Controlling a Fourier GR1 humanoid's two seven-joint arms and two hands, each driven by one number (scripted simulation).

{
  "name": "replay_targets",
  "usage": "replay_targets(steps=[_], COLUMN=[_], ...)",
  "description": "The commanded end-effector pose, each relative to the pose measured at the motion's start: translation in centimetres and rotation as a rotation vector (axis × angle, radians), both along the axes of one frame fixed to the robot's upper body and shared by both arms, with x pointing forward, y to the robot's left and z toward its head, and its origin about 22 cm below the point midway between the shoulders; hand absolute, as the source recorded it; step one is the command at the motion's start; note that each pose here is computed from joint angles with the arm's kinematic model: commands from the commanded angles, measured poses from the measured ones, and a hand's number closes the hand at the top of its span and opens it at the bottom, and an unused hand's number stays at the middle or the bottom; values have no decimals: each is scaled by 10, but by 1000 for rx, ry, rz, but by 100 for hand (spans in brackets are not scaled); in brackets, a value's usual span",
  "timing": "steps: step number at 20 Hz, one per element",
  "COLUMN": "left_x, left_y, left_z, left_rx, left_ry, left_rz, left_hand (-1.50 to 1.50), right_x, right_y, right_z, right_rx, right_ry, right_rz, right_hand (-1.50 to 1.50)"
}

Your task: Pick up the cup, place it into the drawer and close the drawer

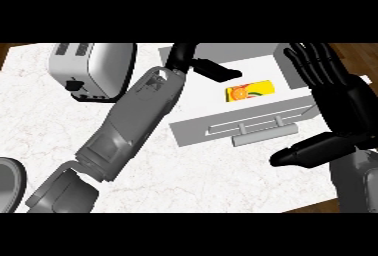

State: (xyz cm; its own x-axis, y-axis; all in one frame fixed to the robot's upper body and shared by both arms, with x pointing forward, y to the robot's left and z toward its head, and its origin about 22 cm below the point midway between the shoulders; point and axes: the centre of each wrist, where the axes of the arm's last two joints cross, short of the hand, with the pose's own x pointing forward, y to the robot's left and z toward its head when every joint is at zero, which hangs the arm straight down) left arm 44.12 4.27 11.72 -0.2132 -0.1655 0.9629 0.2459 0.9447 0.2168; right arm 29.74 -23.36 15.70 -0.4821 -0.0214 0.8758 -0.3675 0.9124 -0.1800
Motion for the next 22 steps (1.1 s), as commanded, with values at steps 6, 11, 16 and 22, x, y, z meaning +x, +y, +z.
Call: replay_targets(steps=[6, 11, 16, 22], left_x=[-3, -1, 0, -1], left_y=[-2, -1, 1, 8], left_z=[7, 8, 5, -5], left_rx=[-284, -313, -339, -401], left_ry=[-103, -126, -109, -115], left_rz=[-41, 42, 67, 78], left_hand=[-150, -150, -150, -150], right_x=[1, -4, -18, -15], right_y=[35, 11, 7, 28], right_z=[-8, -4, -20, -70], right_rx=[-99, -467, -658, -803], right_ry=[79, 152, 153, 177], right_rz=[416, 442, 281, 144], right_hand=[150, 150, -150, -150])
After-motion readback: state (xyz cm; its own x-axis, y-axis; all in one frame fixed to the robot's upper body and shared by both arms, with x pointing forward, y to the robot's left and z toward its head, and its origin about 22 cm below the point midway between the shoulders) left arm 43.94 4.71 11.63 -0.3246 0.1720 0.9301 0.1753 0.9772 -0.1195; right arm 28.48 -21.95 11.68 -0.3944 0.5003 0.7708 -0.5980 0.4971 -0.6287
